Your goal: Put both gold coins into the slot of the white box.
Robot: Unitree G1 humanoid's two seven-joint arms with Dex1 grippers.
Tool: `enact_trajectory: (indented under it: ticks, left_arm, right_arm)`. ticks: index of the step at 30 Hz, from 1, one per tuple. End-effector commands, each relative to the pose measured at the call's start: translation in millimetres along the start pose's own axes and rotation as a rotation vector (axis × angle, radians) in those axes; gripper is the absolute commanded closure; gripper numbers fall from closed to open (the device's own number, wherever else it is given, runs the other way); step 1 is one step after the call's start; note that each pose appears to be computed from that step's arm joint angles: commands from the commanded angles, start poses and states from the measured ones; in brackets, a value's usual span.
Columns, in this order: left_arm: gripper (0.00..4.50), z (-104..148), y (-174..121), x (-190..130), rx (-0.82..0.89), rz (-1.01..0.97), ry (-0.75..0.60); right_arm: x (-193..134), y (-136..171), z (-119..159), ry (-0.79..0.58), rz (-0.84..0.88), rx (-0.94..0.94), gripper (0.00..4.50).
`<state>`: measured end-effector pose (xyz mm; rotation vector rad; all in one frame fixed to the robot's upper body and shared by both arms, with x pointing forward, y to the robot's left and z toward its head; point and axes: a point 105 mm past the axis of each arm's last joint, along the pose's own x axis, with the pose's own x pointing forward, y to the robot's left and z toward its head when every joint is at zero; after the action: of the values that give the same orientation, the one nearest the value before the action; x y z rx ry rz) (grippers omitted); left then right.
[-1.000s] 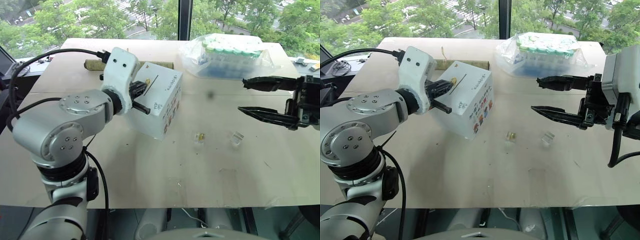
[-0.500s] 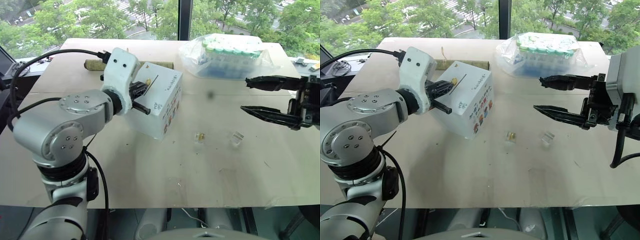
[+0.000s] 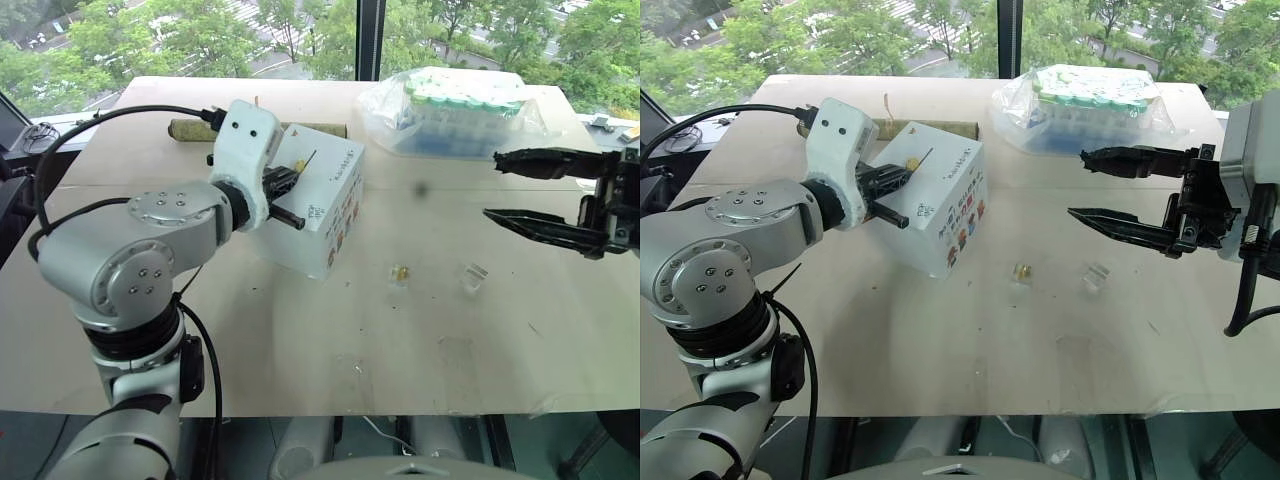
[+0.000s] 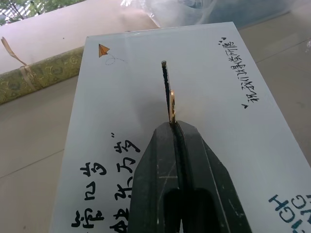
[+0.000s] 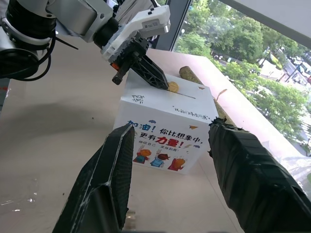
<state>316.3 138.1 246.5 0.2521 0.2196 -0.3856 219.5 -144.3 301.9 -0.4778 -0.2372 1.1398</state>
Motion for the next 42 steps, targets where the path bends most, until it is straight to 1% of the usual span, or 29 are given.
enact_trajectory:
  ticks: [1, 2, 4, 5, 6, 7, 9, 10, 12, 14, 15, 17, 19, 20, 22, 23, 26, 29, 32, 34, 37, 39, 42]
  left_arm:
    - [4.50, 5.0, 3.5, -2.7, 0.012, 0.025, -0.016]
    - [4.50, 4.9, 1.9, -2.8, 0.023, 0.012, -0.012]
    - [3.99, 5.3, -1.6, -4.8, 0.052, -0.009, -0.012]
    - [3.85, 5.7, -0.6, -4.8, 0.041, -0.001, -0.018]
    - [3.31, 6.6, -0.4, -5.0, 0.033, 0.003, -0.027]
    - [2.92, 8.4, 0.1, -5.5, 0.020, 0.010, -0.042]
    - [1.92, 10.5, -0.9, -7.0, 0.005, 0.002, -0.062]
    - [1.53, 11.8, -2.9, -9.4, 0.010, -0.015, -0.074]
    - [1.53, 15.2, -8.3, -15.6, 0.020, -0.070, -0.110]
    - [1.53, 10.5, -19.9, -24.4, 0.001, -0.216, -0.113]
    - [1.53, 10.8, -27.1, -30.1, -0.025, -0.310, -0.138]
    - [1.53, 13.3, -39.3, -49.3, -0.017, -0.471, -0.236]
    - [1.53, 1.5, -49.9, -65.6, -0.004, -0.634, -0.218]
    - [1.53, -1.2, -55.4, -75.9, -0.046, -0.755, -0.246]
    - [1.53, -5.3, -54.9, -87.3, -0.070, -0.850, -0.277]
    - [1.53, -11.8, -54.0, -88.5, -0.068, -0.859, -0.248]
    - [1.53, -41.4, -57.6, -89.4, -0.017, -0.895, -0.146]
    - [1.53, -59.3, -59.5, -86.4, 0.040, -0.895, -0.125]
    - [1.49, -63.4, -58.1, -85.2, 0.075, -0.895, -0.167]
    - [1.49, -61.0, -55.8, -85.2, 0.050, -0.899, -0.205]
    - [1.49, -56.8, -50.2, -85.0, 0.062, -0.888, -0.281]
    - [1.49, -62.6, -49.8, -89.3, 0.095, -0.918, -0.283]
    - [1.49, -70.2, -49.2, -93.9, 0.094, -0.948, -0.261]
  right_arm:
    - [-4.1, -2.5, 12.9, -0.037, -0.028, -0.056, 1.90]
    - [-4.1, -2.5, 12.7, -0.037, -0.028, -0.056, 1.90]
    - [-4.2, -2.7, 12.2, -0.035, -0.029, -0.055, 1.82]
    - [-4.3, -2.6, 12.0, -0.032, -0.029, -0.056, 1.82]
    - [-4.4, -2.4, 11.8, -0.031, -0.030, -0.056, 1.82]
    - [-4.5, -2.3, 11.7, -0.029, -0.030, -0.055, 1.82]
    - [-4.8, -2.0, 11.4, -0.027, -0.031, -0.054, 1.82]
    - [-4.7, -1.6, 10.2, -0.020, -0.031, -0.044, 1.82]
    - [-3.2, -0.2, 4.2, 0.012, -0.032, -0.015, 1.82]
    - [1.1, 3.7, -10.1, 0.078, -0.028, 0.036, 1.82]
    - [4.1, 6.1, -16.1, 0.092, -0.027, 0.077, 1.82]
    - [12.9, 13.4, -34.1, 0.132, -0.032, 0.174, 1.82]
    - [24.3, 22.1, -55.9, 0.164, -0.062, 0.283, 1.82]
    - [29.7, 26.1, -70.1, 0.213, -0.097, 0.318, 1.82]
    - [36.9, 33.5, -88.2, 0.272, -0.137, 0.375, 1.82]
    - [41.0, 38.2, -96.4, 0.296, -0.139, 0.404, 1.82]
    - [63.0, 47.7, -123.1, 0.335, -0.185, 0.544, 1.82]
    - [79.6, 49.4, -136.6, 0.358, -0.232, 0.615, 1.82]
    - [92.1, 50.9, -143.4, 0.380, -0.269, 0.672, 2.70]
    - [95.7, 52.4, -145.2, 0.398, -0.279, 0.681, 3.61]
    - [97.7, 51.4, -145.0, 0.405, -0.291, 0.688, 3.61]
    - [97.6, 50.4, -145.0, 0.413, -0.301, 0.689, 3.61]
    - [96.3, 49.5, -147.1, 0.436, -0.315, 0.690, 3.61]
